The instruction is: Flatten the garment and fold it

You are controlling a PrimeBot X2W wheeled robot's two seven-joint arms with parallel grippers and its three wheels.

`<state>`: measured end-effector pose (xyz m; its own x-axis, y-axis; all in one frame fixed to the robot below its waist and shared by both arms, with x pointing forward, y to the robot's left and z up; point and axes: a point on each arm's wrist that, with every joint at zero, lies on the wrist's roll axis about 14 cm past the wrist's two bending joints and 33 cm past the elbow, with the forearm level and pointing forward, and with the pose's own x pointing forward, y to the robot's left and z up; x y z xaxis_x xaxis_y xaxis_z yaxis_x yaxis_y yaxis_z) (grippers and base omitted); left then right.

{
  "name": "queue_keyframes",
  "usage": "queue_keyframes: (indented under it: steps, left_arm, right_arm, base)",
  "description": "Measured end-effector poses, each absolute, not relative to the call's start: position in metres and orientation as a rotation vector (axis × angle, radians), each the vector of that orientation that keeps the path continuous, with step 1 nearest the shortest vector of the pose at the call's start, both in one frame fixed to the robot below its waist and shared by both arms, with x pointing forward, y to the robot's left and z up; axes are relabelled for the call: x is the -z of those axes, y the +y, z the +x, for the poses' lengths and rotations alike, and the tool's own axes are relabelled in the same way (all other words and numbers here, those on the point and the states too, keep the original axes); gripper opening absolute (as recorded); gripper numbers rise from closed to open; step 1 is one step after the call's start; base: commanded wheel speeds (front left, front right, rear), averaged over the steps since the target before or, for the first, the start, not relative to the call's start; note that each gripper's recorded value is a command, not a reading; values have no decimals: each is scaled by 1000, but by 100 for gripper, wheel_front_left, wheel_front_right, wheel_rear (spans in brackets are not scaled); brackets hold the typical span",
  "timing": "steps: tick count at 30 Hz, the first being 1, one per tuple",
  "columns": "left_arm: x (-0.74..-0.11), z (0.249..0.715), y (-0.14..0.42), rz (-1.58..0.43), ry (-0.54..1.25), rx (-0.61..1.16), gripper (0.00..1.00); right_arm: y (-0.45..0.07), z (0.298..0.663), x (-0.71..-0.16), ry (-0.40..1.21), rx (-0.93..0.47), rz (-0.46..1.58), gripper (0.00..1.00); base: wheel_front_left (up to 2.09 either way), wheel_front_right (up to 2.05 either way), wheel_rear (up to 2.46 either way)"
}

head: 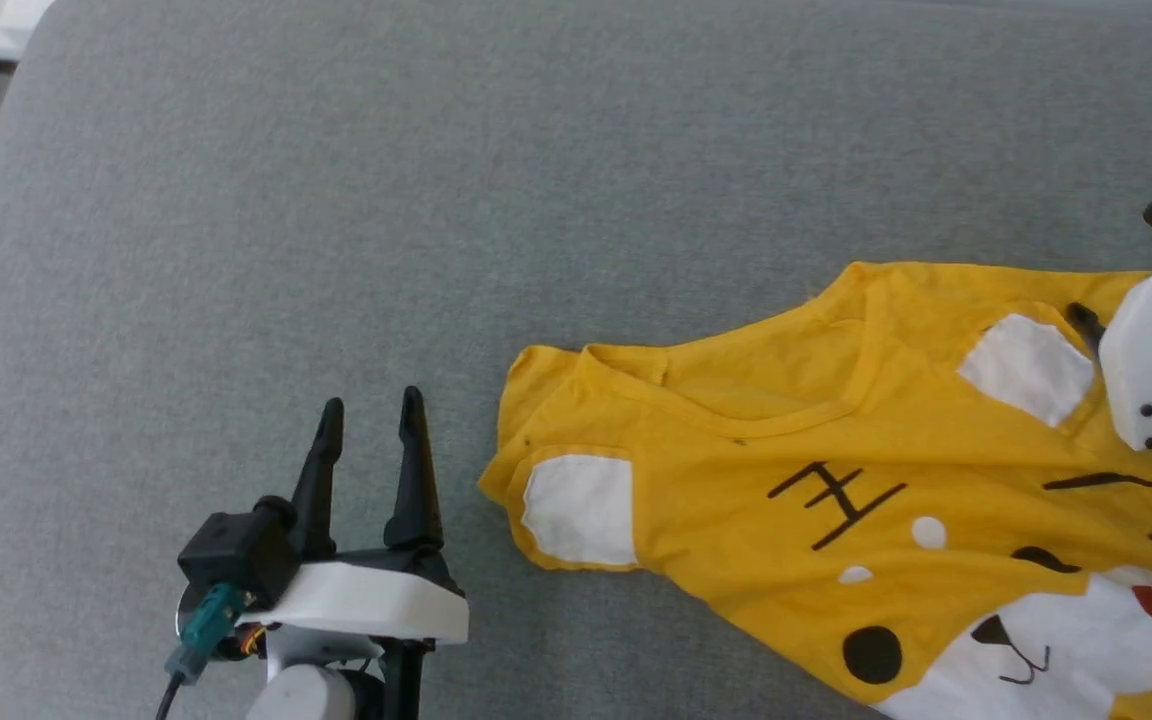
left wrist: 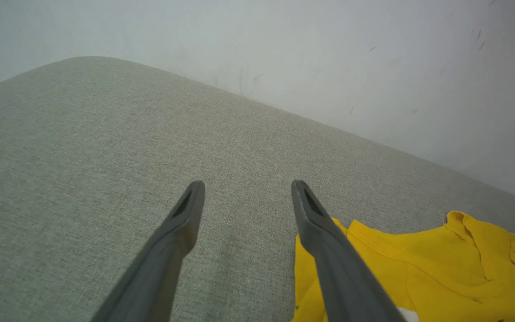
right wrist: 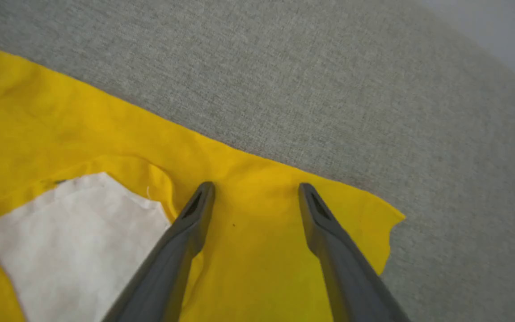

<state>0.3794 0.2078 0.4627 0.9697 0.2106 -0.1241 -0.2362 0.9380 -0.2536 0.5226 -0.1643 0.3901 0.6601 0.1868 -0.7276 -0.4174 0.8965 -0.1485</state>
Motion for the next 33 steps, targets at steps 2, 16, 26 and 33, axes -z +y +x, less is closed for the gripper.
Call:
queue_keyframes:
  steps: [2, 16, 26, 33]
  left_arm:
    - [-458, 378, 211, -262, 110, -241, 100]
    - [-452, 379, 218, -245, 117, -261, 100]
    - [-470, 387, 205, -247, 69, -197, 100]
    - [-466, 393, 198, -244, 88, -166, 100]
  right_arm:
    - [-165, 522, -375, 829, -355, -320, 100]
    - [-181, 542, -377, 774, -285, -251, 0]
    - [-263, 538, -434, 580, -77, -294, 0]
    - [-323, 516, -434, 591, 72, -349, 0]
  base:
    - [0, 0, 0]
    - [0, 0, 0]
    - [0, 0, 0]
    - [0, 0, 0]
